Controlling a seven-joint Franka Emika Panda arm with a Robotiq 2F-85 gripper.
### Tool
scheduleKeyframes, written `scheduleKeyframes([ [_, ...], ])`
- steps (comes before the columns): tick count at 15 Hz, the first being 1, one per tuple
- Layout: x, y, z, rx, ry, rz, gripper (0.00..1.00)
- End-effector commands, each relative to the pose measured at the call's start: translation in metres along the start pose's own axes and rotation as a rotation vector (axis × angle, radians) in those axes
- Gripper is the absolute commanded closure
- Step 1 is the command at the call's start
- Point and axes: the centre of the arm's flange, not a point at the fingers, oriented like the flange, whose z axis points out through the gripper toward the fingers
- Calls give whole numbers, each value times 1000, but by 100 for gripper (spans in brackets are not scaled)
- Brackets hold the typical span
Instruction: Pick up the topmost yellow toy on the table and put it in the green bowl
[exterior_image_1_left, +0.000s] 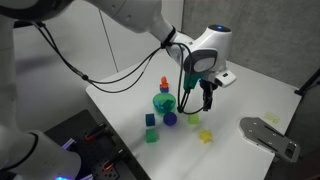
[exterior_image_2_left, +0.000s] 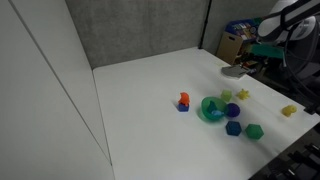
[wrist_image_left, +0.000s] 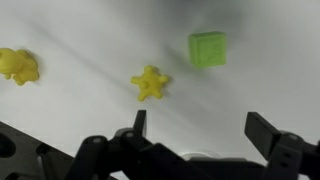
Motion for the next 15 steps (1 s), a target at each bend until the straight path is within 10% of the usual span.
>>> scheduleKeyframes([
  [1,28,3,43,-25,24,7,0],
  [15,43,30,169,-85,63,-5,0],
])
